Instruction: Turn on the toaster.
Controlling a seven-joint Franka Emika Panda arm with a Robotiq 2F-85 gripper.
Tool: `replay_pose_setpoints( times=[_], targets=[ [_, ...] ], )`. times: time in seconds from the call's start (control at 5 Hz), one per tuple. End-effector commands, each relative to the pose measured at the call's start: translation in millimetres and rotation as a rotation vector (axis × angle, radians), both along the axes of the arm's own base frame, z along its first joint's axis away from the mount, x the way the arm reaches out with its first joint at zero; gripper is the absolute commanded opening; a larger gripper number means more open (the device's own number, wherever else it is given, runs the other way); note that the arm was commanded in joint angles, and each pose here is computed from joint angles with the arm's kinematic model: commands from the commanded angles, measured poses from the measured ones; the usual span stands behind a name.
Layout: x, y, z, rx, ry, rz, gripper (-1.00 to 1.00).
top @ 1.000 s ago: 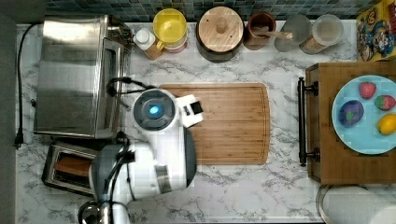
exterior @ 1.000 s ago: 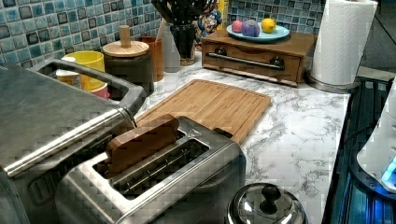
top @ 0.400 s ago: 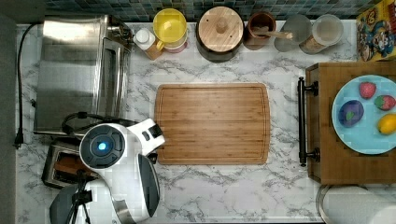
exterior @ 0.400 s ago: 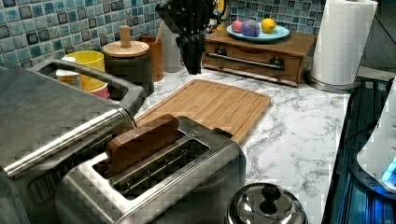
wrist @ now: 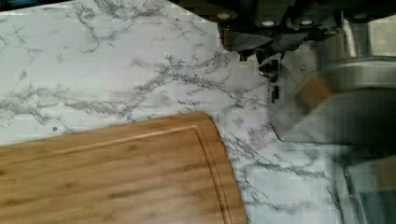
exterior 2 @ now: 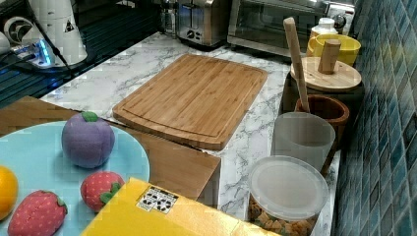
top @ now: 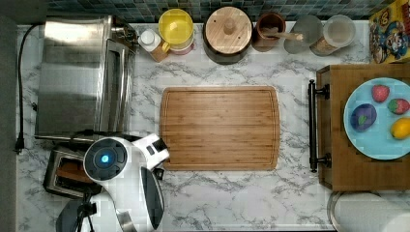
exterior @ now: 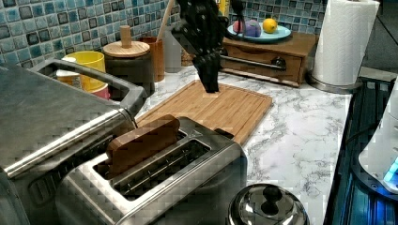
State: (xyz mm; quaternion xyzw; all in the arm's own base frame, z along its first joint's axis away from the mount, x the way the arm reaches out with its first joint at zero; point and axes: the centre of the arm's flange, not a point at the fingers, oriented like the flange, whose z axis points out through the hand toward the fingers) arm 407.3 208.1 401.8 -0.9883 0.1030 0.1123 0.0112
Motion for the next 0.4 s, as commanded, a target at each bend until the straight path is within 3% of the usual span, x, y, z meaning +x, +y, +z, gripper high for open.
replay_pose_setpoints(
  times=[0.2,0.4],
  targets=[
    [-65.6,31.2,14.2,0.159,-0.087,0.183,-1.00],
    [-66.3,43.4,9.8,0.155,-0.083,0.217,-1.00]
  ],
)
